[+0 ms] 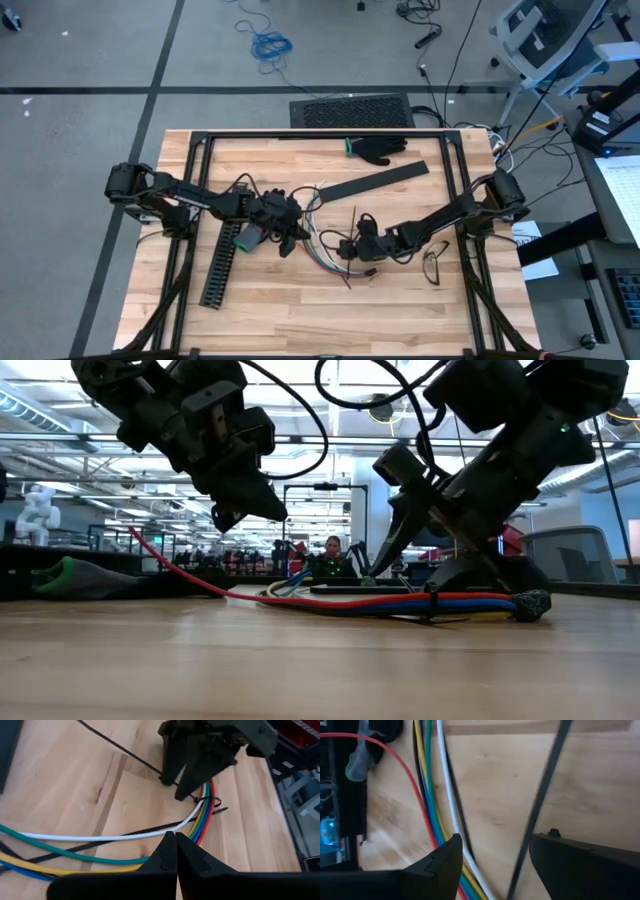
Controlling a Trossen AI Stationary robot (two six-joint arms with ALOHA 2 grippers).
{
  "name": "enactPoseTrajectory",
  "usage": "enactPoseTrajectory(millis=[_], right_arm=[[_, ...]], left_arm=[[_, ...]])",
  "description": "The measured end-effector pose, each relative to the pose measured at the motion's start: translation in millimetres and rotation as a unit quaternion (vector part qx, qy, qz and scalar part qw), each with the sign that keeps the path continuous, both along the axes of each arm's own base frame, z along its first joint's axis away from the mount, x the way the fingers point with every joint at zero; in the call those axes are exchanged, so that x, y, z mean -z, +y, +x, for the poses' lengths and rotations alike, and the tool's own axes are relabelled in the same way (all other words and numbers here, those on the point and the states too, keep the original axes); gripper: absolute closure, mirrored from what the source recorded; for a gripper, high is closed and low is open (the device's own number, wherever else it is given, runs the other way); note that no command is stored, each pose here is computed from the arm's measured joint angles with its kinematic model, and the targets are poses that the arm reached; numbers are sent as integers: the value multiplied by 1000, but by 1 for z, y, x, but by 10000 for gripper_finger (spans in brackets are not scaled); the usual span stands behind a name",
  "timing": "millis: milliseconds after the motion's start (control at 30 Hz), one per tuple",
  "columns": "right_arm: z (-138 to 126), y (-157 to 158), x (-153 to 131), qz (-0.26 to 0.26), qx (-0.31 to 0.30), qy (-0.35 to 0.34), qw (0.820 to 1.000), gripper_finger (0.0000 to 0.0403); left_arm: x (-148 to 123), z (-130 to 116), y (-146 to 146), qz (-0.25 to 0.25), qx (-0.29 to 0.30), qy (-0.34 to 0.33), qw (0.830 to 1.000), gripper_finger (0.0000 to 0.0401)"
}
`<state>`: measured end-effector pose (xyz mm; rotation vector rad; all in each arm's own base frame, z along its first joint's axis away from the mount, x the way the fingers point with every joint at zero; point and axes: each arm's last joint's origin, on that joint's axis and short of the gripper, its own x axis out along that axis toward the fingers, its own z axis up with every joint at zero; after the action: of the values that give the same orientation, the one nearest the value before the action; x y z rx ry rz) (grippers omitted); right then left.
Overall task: Ziptie cables
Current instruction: Wrap the cable wires with the black zip tie
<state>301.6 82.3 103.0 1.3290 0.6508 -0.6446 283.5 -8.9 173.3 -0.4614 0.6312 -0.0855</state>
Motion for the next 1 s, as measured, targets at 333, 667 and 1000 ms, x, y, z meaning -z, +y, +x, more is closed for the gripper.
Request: enactPoseTrajectory(millis=[333,667,1000], right_arm=[[8,0,11,2,-11,-20,1000,217],[7,-3,12,-12,-30,-8,999,379],[7,-20,-6,-85,-3,-35,996,402]], left_arm=[[0,0,0,5,-4,-1,1000,400],[-1,1,0,6,-4,-5,1000,400],[-18,10,0,-5,-31,-102,994,400]])
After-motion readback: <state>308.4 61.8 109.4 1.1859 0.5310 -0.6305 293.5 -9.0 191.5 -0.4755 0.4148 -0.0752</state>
